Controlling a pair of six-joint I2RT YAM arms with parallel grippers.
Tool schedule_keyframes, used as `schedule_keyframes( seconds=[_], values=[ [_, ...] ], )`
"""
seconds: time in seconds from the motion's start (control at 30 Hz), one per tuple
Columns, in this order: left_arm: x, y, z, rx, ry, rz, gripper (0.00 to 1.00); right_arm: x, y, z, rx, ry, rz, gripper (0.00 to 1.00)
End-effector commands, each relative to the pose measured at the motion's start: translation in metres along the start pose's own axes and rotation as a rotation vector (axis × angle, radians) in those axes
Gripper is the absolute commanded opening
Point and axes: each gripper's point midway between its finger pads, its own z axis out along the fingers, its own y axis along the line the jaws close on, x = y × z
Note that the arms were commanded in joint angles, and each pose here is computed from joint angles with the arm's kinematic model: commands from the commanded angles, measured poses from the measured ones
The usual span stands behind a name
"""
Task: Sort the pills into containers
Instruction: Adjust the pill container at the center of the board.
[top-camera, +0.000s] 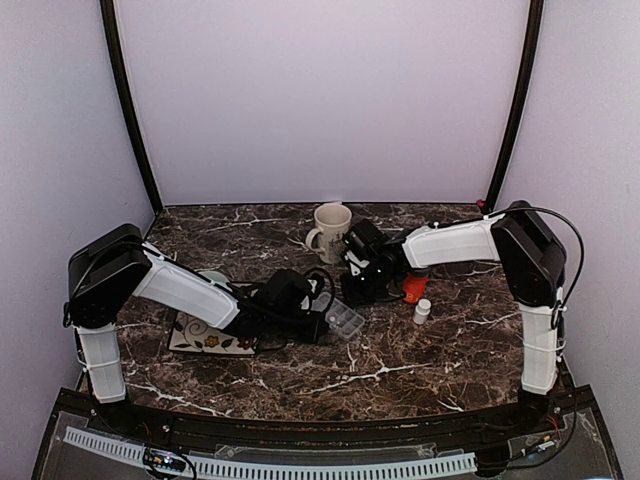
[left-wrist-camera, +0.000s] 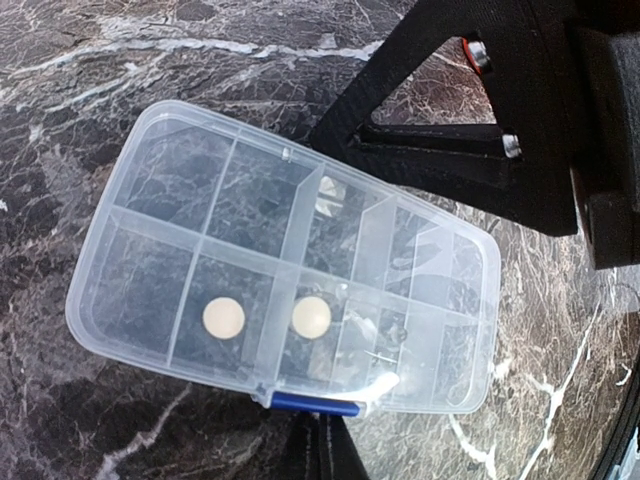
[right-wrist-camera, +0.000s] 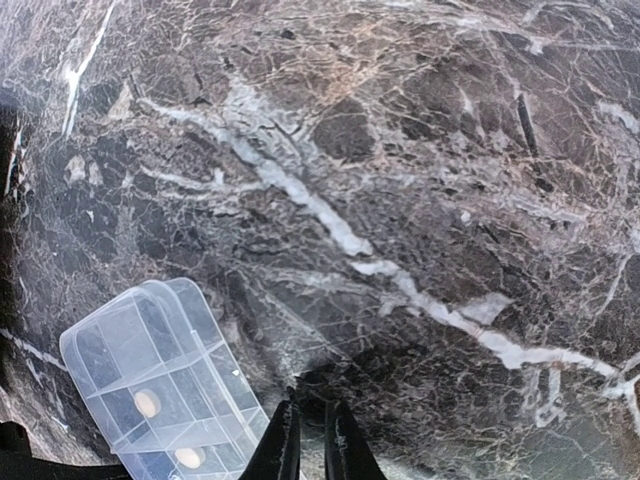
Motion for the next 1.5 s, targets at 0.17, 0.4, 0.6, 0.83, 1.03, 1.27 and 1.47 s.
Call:
schedule_keyframes(
  seconds=[0.17,0.4,0.6,0.83,1.03,1.27,1.47],
  values=[
    [0.012,0.027,-0.006,-0.113,0.037,0.035,0.0,0.011,0.007,-0.003,-0.022,0.025,0.011,0.1],
    [0.003,0.036,-0.029,-0.177,0.019,0.069,0.0,0.012,0.003,-0.004,-0.015,0.018,0.007,0.1],
    [0.0,0.04,-0.026,-0.185,0.024,0.063,0.0,0.022,0.001,-0.011,-0.024,0.012,0.01,0.1],
    [-0.012,0.04,-0.014,-0.192,0.027,0.081,0.0,0.038,0.013,-0.017,-0.045,0.012,0.005,0.1],
    [-0.022,0.041,-0.007,-0.188,0.022,0.09,0.0,0.051,0.027,-0.018,-0.052,0.014,-0.002,0.1],
    [-0.026,0.043,-0.006,-0.186,0.025,0.105,0.0,0.059,0.025,-0.013,-0.028,0.021,0.012,0.11],
    [-0.023,0.046,-0.014,-0.197,0.022,0.098,0.0,0.051,0.014,-0.011,0.014,0.001,0.024,0.11]
  ],
)
